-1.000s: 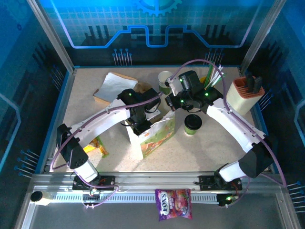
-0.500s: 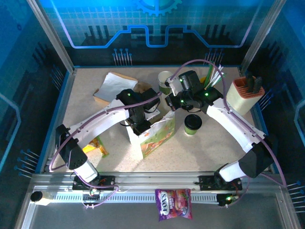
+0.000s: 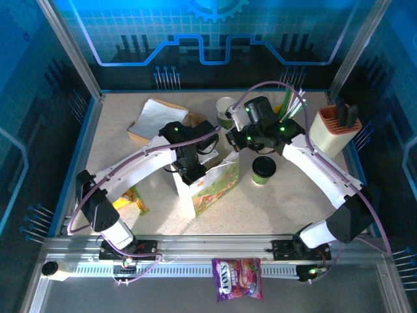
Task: Pack the takeout coffee
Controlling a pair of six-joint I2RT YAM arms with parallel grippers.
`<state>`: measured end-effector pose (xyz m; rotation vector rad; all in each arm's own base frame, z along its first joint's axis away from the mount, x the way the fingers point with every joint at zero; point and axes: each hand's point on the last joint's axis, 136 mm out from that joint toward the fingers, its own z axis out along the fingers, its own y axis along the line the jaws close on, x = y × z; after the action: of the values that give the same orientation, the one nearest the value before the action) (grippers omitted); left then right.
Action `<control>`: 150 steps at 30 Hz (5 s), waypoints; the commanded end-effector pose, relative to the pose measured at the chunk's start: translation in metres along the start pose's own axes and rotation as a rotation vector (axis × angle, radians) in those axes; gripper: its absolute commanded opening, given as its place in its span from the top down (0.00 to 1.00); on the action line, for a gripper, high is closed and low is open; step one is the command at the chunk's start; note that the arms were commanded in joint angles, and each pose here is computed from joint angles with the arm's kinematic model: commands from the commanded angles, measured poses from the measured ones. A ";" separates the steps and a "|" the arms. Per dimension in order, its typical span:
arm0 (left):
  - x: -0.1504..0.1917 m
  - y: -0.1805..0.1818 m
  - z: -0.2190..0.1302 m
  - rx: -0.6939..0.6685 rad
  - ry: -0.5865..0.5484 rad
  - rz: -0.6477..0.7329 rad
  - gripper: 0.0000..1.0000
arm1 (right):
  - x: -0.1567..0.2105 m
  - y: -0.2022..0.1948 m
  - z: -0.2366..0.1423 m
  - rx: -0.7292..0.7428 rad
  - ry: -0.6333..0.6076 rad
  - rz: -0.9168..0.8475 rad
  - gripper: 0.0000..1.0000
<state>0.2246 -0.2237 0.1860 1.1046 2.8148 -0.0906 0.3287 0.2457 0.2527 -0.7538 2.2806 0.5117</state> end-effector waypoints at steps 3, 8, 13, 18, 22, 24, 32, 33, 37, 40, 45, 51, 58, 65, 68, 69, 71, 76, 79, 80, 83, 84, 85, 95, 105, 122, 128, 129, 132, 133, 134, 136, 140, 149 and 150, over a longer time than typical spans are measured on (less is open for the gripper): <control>0.009 0.004 -0.009 -0.001 -0.007 0.009 0.43 | 0.005 0.001 0.000 -0.004 0.013 0.003 0.94; 0.012 0.005 -0.009 0.007 0.006 0.009 0.43 | 0.005 0.000 0.001 -0.005 0.014 0.005 0.94; 0.011 0.003 -0.002 0.021 0.013 0.009 0.43 | 0.005 0.001 0.002 -0.008 0.017 0.007 0.94; 0.010 0.002 0.004 0.027 0.021 0.010 0.43 | 0.005 0.001 0.002 -0.010 0.018 0.006 0.94; 0.008 0.002 0.006 0.026 0.019 0.008 0.44 | 0.007 0.001 0.003 -0.010 0.021 0.007 0.94; 0.007 0.002 0.007 0.026 0.019 0.007 0.43 | 0.007 0.001 0.003 -0.010 0.022 0.008 0.94; 0.006 0.002 0.013 0.026 0.029 0.008 0.43 | 0.007 0.001 0.003 -0.011 0.021 0.009 0.94; 0.006 0.002 0.013 0.026 0.031 0.007 0.44 | 0.007 0.002 0.003 -0.012 0.021 0.007 0.94; 0.006 0.003 0.014 0.024 0.033 0.010 0.44 | 0.007 0.001 0.004 -0.012 0.021 0.008 0.94; 0.006 0.003 0.014 0.023 0.035 0.009 0.44 | 0.007 0.001 0.004 -0.012 0.021 0.008 0.94; 0.007 0.003 0.015 0.022 0.037 0.010 0.43 | 0.007 0.001 0.004 -0.013 0.022 0.008 0.94; 0.007 0.004 0.013 0.020 0.036 0.012 0.44 | 0.007 0.001 0.005 -0.012 0.022 0.006 0.94; 0.006 0.004 0.012 0.018 0.033 0.014 0.44 | 0.006 0.002 0.005 -0.015 0.021 0.006 0.94; 0.006 0.004 0.011 0.017 0.034 0.013 0.43 | 0.005 0.002 0.005 -0.016 0.021 0.007 0.94; 0.006 0.005 0.011 0.017 0.034 0.013 0.44 | 0.006 0.001 0.006 -0.015 0.023 0.007 0.94; 0.006 0.005 0.012 0.017 0.035 0.015 0.44 | 0.006 0.002 0.006 -0.016 0.024 0.007 0.94; 0.006 0.005 0.012 0.017 0.036 0.013 0.43 | 0.007 0.001 0.006 -0.016 0.024 0.007 0.94; 0.007 0.006 0.011 0.014 0.035 0.011 0.44 | 0.008 0.001 0.007 -0.016 0.027 0.008 0.94; 0.007 0.006 0.011 0.015 0.035 0.010 0.43 | 0.008 0.001 0.007 -0.016 0.026 0.009 0.94; 0.007 0.006 0.012 0.015 0.035 0.010 0.44 | 0.008 0.001 0.007 -0.016 0.026 0.008 0.94; 0.008 0.006 0.012 0.015 0.036 0.010 0.44 | 0.008 0.001 0.006 -0.016 0.025 0.009 0.94; 0.008 0.005 0.011 0.015 0.034 0.011 0.43 | 0.008 0.001 0.007 -0.016 0.026 0.009 0.94; 0.008 0.005 0.011 0.015 0.035 0.011 0.44 | 0.008 0.002 0.007 -0.017 0.027 0.009 0.94; 0.009 0.006 0.018 0.022 0.047 0.004 0.43 | 0.009 0.001 0.008 -0.016 0.029 0.008 0.94; 0.009 0.005 0.028 0.031 0.068 0.003 0.44 | 0.010 0.002 0.010 -0.020 0.034 0.010 0.94; 0.008 0.006 0.037 0.038 0.088 0.004 0.44 | 0.010 0.002 0.012 -0.026 0.036 0.010 0.94; 0.008 0.007 0.036 0.037 0.086 0.004 0.44 | 0.010 0.002 0.013 -0.025 0.039 0.012 0.94; 0.007 0.007 0.035 0.037 0.083 0.004 0.44 | 0.010 0.002 0.013 -0.025 0.039 0.012 0.94; 0.007 0.007 0.035 0.037 0.085 0.005 0.44 | 0.010 0.002 0.014 -0.027 0.038 0.012 0.94; 0.007 0.008 0.035 0.036 0.084 0.003 0.44 | 0.010 0.002 0.014 -0.026 0.041 0.013 0.94; 0.007 0.008 0.035 0.035 0.084 0.004 0.44 | 0.009 0.002 0.014 -0.027 0.040 0.012 0.94; 0.007 0.008 0.035 0.035 0.084 0.002 0.44 | 0.009 0.002 0.014 -0.027 0.040 0.012 0.94; 0.007 0.008 0.035 0.037 0.085 0.002 0.43 | 0.009 0.003 0.014 -0.029 0.041 0.012 0.94; 0.008 0.009 0.035 0.035 0.084 0.001 0.44 | 0.011 0.002 0.015 -0.025 0.043 0.012 0.93; 0.008 0.009 0.035 0.035 0.085 0.002 0.44 | 0.012 0.002 0.015 -0.024 0.044 0.012 0.94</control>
<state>0.2312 -0.2177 0.1557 1.1139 2.8717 -0.0828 0.3304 0.2490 0.2501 -0.7592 2.2809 0.5251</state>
